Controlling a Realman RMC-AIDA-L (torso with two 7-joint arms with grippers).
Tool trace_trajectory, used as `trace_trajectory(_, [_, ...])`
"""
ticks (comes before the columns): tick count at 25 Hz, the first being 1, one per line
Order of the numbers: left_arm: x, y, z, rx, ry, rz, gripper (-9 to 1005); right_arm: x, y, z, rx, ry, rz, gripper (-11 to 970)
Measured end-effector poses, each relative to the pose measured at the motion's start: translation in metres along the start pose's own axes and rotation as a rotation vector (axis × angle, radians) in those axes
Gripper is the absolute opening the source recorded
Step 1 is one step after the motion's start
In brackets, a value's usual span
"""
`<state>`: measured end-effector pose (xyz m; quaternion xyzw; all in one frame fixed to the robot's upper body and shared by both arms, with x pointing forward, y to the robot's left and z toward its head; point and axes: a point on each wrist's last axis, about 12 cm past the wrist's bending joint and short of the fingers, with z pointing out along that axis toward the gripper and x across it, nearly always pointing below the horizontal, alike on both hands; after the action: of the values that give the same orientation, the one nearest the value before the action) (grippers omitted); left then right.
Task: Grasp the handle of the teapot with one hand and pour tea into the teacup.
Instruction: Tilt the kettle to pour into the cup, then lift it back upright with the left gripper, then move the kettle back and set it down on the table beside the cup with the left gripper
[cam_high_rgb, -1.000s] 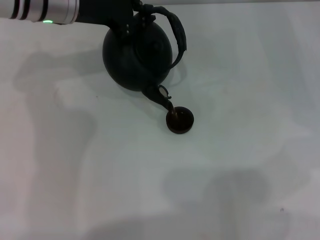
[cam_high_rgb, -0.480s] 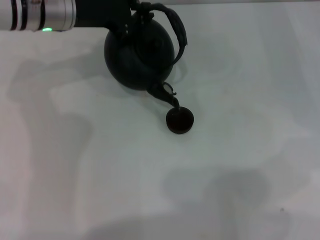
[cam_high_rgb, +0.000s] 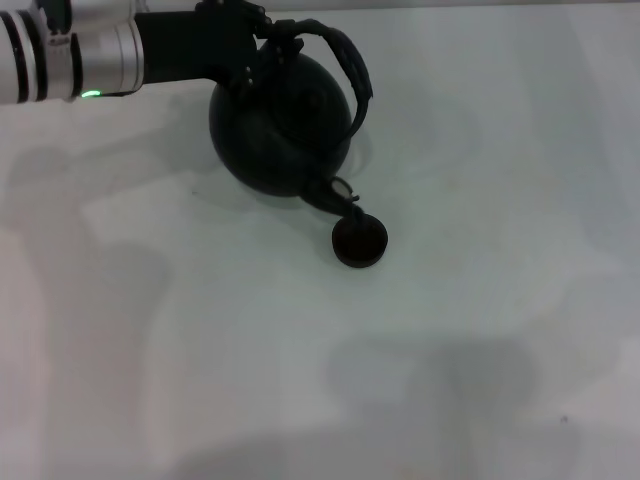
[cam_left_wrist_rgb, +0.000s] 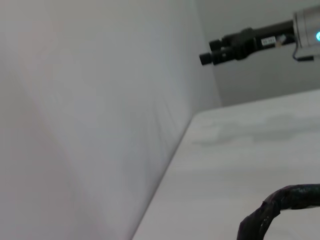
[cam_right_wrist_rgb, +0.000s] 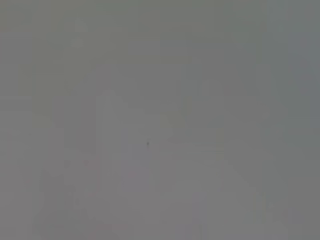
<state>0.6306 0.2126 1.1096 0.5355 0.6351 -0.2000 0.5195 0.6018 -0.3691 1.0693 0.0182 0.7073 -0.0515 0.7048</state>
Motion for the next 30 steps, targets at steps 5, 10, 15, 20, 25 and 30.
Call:
trace_trajectory(5, [0.007, -0.004, -0.007, -0.078, -0.073, -0.063, 130, 0.002, -0.001, -0.002, 0.004, 0.004, 0.000, 846])
trace_trajectory(10, [0.020, -0.013, -0.019, -0.150, -0.137, -0.116, 130, 0.002, -0.002, -0.002, 0.005, 0.005, -0.001, 846])
trace_trajectory(15, [0.031, -0.026, -0.030, -0.240, -0.228, -0.186, 130, -0.001, -0.002, 0.000, 0.000, -0.001, -0.006, 846])
trace_trajectory(20, [0.047, -0.045, -0.041, -0.441, -0.338, -0.256, 130, -0.005, -0.002, 0.006, -0.002, 0.004, -0.013, 846])
trace_trajectory(25, [0.058, -0.069, -0.044, -0.621, -0.415, -0.327, 129, -0.010, -0.002, 0.013, -0.009, 0.000, -0.020, 846])
trace_trajectory(30, [0.063, -0.096, -0.044, -0.797, -0.453, -0.412, 129, -0.018, 0.002, 0.021, -0.023, -0.010, -0.030, 846])
